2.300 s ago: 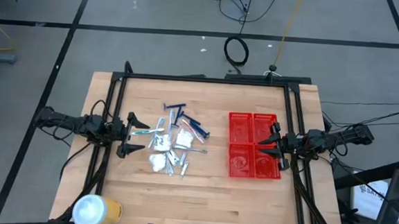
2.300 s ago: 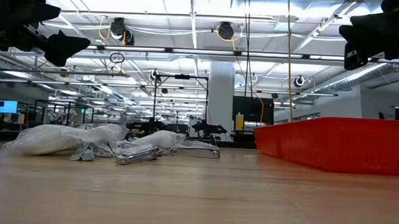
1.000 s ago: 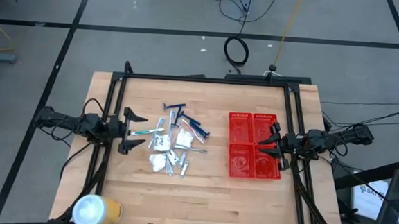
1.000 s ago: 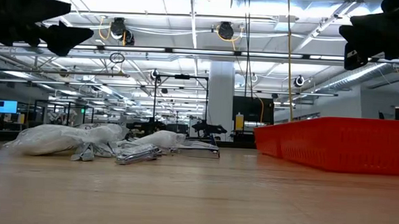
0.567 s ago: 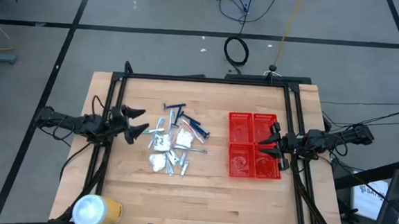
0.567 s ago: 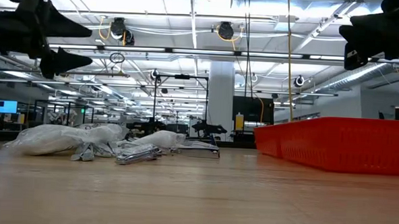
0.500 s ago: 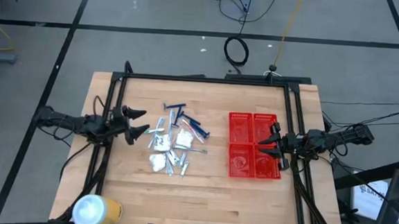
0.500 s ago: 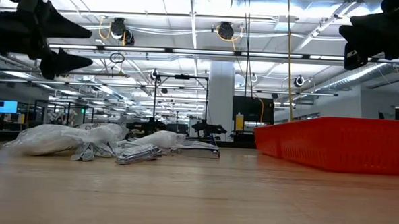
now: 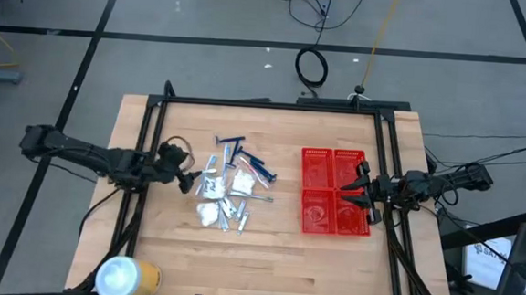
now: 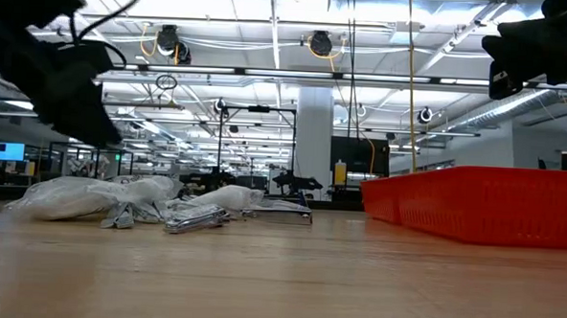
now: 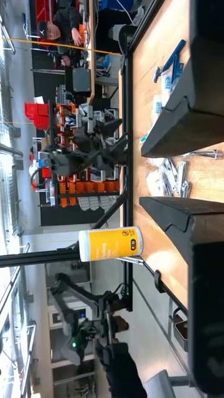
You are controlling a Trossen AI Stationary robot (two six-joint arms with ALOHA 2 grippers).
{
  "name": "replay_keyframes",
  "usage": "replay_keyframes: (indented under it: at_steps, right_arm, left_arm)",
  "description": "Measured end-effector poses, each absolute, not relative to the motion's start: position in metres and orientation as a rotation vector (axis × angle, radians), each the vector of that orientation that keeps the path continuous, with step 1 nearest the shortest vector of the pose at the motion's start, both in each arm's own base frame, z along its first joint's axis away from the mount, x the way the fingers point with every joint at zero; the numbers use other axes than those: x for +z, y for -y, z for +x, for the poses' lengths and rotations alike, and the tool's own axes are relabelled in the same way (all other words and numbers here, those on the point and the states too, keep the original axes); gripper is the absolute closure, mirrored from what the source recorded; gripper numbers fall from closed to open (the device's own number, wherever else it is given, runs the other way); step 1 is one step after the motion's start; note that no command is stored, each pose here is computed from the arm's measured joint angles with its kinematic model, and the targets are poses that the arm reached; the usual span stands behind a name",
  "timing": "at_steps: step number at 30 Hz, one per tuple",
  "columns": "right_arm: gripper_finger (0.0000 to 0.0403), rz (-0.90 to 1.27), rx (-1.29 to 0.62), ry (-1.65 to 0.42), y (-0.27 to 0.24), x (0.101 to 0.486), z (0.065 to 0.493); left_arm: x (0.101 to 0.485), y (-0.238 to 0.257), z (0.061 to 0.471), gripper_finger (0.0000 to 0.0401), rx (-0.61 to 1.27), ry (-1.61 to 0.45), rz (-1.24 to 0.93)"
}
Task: Pick & Place Travel size toiletries
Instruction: Put the green toothbrush into the top right red bin
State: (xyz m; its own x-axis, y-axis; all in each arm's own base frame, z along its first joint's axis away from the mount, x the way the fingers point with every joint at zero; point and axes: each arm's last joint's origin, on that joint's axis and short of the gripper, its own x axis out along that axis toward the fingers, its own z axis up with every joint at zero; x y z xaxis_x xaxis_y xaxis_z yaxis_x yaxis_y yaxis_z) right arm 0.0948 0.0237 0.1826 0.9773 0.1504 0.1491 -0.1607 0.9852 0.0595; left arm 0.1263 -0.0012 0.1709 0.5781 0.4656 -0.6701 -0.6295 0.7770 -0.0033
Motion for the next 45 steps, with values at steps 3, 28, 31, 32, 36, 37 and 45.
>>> replay_keyframes:
  at_steps: [3, 28, 31, 32, 36, 37, 45]
  right_arm:
    - [0.0303, 0.071, 0.157, 0.145, -0.024, 0.183, 0.095]
    - [0.0303, 0.072, 0.157, 0.145, -0.024, 0.183, 0.095]
    - [0.0303, 0.072, 0.157, 0.145, -0.024, 0.183, 0.095]
    - [0.0303, 0.071, 0.157, 0.145, -0.024, 0.183, 0.095]
    - [0.0303, 0.072, 0.157, 0.145, -0.024, 0.183, 0.095]
    - [0.0303, 0.071, 0.157, 0.145, -0.024, 0.183, 0.095]
    - [0.0303, 0.071, 0.157, 0.145, -0.024, 0.183, 0.095]
  left_arm:
    - [0.173, -0.001, 0.131, 0.0004, 0.712, -0.888, -0.197]
    - [0.127, -0.015, 0.156, 0.0024, 0.639, -1.302, -0.319]
    - [0.126, -0.013, 0.157, 0.0066, 0.583, -1.318, -0.362]
    - [0.126, -0.012, 0.158, 0.0084, 0.566, -1.321, -0.381]
    - [0.125, -0.011, 0.159, 0.0154, 0.57, -1.31, -0.446]
    - [0.125, -0.011, 0.159, 0.017, 0.577, -1.3, -0.459]
    - [0.126, -0.013, 0.164, 0.0277, 0.54, -1.26, -0.4]
